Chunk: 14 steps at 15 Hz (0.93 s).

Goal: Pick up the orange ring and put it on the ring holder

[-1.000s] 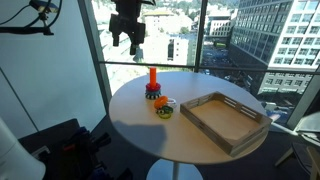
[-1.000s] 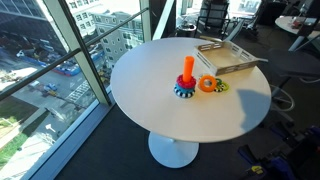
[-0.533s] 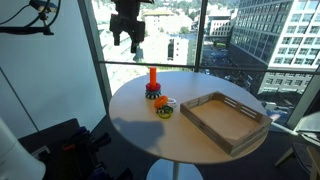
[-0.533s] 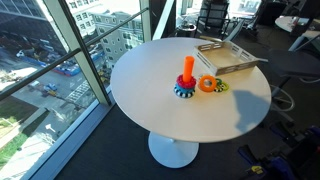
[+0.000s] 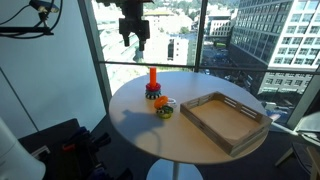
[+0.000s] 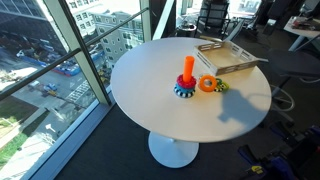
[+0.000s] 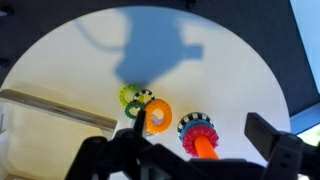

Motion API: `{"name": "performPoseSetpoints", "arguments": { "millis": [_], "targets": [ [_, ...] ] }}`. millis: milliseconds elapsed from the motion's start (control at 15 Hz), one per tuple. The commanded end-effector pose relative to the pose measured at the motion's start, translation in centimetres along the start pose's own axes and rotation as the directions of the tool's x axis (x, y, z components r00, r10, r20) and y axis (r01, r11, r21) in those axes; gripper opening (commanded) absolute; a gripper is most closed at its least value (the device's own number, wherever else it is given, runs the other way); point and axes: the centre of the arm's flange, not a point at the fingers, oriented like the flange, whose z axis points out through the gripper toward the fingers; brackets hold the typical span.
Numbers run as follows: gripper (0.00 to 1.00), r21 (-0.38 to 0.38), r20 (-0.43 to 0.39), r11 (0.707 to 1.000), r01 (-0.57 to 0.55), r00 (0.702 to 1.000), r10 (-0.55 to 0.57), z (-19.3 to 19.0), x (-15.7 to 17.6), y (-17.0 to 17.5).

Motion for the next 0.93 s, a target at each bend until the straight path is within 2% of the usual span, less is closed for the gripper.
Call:
{"name": "performPoseSetpoints", "arguments": {
  "millis": [0,867],
  "targets": [
    [1.0,-0.051,-0.024,0.997,-0.061,0.998,0.06,0.6,2.5,0.5],
    [1.0,-0.199,-0.011,0.966,-0.166,0.986,0.167,10.0,7.2,3.2]
  ]
}}
